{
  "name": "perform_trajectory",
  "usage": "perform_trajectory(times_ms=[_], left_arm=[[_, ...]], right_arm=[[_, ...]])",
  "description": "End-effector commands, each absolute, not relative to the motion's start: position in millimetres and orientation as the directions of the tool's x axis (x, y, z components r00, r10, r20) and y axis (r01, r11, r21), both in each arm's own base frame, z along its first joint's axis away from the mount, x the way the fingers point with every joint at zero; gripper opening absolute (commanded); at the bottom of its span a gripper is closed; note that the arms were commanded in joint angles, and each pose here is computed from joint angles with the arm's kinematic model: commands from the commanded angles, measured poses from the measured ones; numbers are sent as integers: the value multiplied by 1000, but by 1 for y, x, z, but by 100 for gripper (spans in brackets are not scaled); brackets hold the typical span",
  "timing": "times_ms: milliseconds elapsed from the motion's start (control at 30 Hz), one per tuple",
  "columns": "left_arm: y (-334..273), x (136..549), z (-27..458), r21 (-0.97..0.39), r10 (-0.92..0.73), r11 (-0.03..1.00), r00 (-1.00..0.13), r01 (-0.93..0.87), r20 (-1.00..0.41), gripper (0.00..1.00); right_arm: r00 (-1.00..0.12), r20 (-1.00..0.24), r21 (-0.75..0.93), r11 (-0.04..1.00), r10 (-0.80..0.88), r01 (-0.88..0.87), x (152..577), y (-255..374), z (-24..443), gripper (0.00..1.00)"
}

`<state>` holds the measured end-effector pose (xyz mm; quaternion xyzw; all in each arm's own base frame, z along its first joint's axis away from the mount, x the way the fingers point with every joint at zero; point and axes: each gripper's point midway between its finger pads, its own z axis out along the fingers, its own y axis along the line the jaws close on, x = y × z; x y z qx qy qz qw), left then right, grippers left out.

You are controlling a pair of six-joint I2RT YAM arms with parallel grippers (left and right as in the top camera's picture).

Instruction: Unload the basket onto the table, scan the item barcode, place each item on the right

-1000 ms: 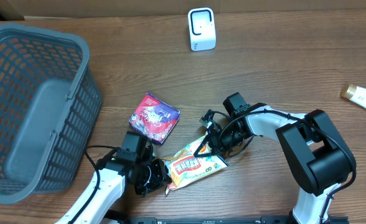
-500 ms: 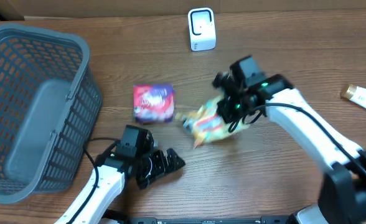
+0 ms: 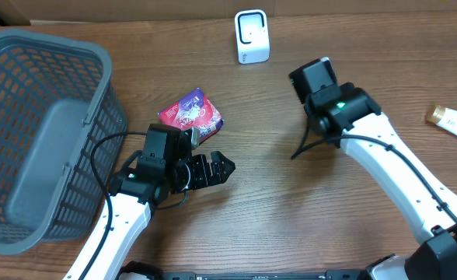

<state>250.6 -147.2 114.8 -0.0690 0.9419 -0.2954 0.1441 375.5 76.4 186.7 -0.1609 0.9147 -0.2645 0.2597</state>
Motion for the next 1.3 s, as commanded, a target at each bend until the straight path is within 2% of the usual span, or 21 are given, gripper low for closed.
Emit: perform_trajectory(times_ms=[0, 100, 333, 433, 767, 800, 833, 900, 967, 1000, 1100, 1200, 1233, 1267], left_arm=[[-144, 261, 125, -556, -192, 831, -936, 4, -294, 100], [-143, 262, 125, -553, -196, 833, -935, 1, -297, 100], [-142, 260, 133, -586, -160, 809, -943, 44, -292, 100], [-128, 266, 145, -582, -176, 813, -936, 37, -305, 100], [-72, 294, 239, -523, -234, 851, -856, 48, -460, 100], [-71, 295, 247, -517, -232, 854, -848, 56, -476, 100], [-71, 296, 254, -511, -231, 857, -841, 62, -489, 100], [-68, 297, 265, -497, -230, 865, -829, 66, -510, 100], [-67, 297, 271, -489, -230, 870, -823, 65, -520, 100], [-66, 298, 272, -485, -231, 872, -820, 63, -523, 100], [-65, 299, 272, -480, -232, 875, -818, 61, -527, 100], [-64, 299, 272, -477, -232, 877, -818, 58, -526, 100], [-64, 300, 272, -474, -233, 878, -816, 57, -529, 100], [-62, 301, 272, -470, -233, 881, -814, 55, -533, 100]], right_arm=[[-779, -424, -653, 752, -461, -90, 374, 85, 209, 4], [-778, -373, -670, 727, -505, -151, 366, 102, 191, 4], [-774, -165, -714, 616, -611, -333, 340, 131, 111, 4], [-761, -117, -675, 614, -638, -410, 321, 154, 82, 4], [-741, -146, -492, 698, -655, -521, 271, 230, 32, 4], [-747, -150, -466, 713, -648, -524, 268, 234, 30, 6], [-756, -151, -434, 730, -637, -528, 265, 238, 27, 17], [-764, -130, -361, 748, -631, -556, 254, 246, 21, 59], [-785, -114, -284, 777, -609, -561, 243, 253, 17, 95], [-792, -102, -245, 787, -602, -566, 238, 257, 17, 100], [-809, -102, -159, 812, -580, -562, 229, 269, 29, 100], [-831, -181, -117, 851, -526, -513, 236, 281, 62, 99], [-832, -211, -100, 858, -514, -504, 239, 285, 74, 94], [-831, -249, -79, 866, -497, -494, 243, 289, 88, 76]])
